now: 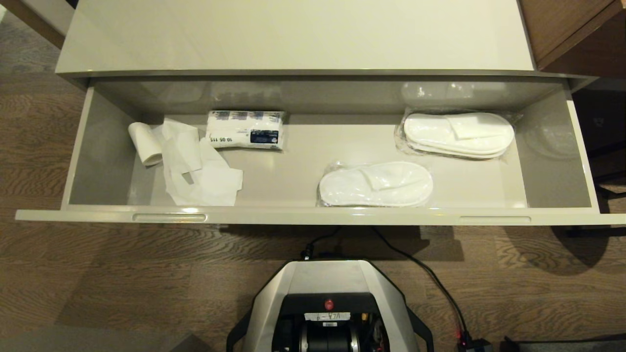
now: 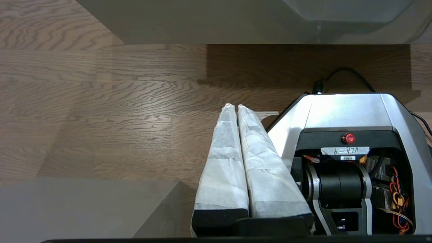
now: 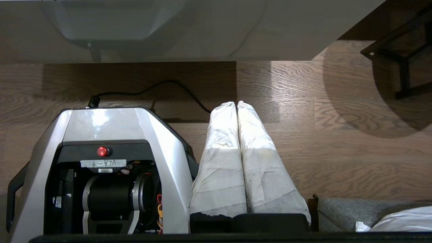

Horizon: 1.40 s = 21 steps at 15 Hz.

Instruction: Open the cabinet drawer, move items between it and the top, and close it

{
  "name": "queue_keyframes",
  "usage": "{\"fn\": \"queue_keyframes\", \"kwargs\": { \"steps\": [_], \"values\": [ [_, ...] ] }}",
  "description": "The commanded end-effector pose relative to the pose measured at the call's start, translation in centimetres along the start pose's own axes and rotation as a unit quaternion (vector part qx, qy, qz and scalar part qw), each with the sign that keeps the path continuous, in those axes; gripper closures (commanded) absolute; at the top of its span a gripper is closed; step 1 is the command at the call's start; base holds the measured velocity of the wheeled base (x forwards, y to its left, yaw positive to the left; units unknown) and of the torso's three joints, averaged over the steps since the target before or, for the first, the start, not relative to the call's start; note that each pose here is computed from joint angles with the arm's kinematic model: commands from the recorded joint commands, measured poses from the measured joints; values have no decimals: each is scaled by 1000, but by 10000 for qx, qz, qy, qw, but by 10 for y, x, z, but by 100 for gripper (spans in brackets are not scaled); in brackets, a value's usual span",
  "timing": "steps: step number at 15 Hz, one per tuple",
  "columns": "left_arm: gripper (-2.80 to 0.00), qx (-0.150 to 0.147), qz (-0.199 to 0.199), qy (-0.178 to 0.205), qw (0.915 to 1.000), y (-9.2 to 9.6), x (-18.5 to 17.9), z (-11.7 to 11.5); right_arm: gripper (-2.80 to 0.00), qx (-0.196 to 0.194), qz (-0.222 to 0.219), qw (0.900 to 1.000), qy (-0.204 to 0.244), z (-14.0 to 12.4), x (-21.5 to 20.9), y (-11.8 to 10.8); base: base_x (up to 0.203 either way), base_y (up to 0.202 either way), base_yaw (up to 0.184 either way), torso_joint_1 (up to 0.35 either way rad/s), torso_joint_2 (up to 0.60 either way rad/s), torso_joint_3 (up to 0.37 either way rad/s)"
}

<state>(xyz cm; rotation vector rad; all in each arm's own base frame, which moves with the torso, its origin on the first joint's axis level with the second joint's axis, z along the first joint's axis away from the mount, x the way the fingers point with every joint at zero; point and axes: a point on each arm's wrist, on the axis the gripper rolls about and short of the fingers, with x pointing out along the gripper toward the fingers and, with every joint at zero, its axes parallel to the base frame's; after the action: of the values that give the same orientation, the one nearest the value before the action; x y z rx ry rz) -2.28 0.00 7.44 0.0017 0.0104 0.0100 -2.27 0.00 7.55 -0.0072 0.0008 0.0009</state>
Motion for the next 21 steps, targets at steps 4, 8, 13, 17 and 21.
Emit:
{"fn": "queue_keyframes", "kwargs": {
  "steps": [4,8,13,17,21],
  "values": [
    [0,7,4,9,10000,0,0,0,0,-33,19,10000,11,0,0,0,0,0,0,0,0,0],
    [0,7,4,9,10000,0,0,0,0,-25,11,10000,11,0,0,0,0,0,0,0,0,0],
    [0,7,4,9,10000,0,0,0,0,-18,4,10000,11,0,0,0,0,0,0,0,0,0],
    [0,7,4,9,10000,0,0,0,0,-18,4,10000,11,0,0,0,0,0,0,0,0,0],
    [0,7,4,9,10000,0,0,0,0,-18,11,10000,11,0,0,0,0,0,0,0,0,0]
  ]
}}
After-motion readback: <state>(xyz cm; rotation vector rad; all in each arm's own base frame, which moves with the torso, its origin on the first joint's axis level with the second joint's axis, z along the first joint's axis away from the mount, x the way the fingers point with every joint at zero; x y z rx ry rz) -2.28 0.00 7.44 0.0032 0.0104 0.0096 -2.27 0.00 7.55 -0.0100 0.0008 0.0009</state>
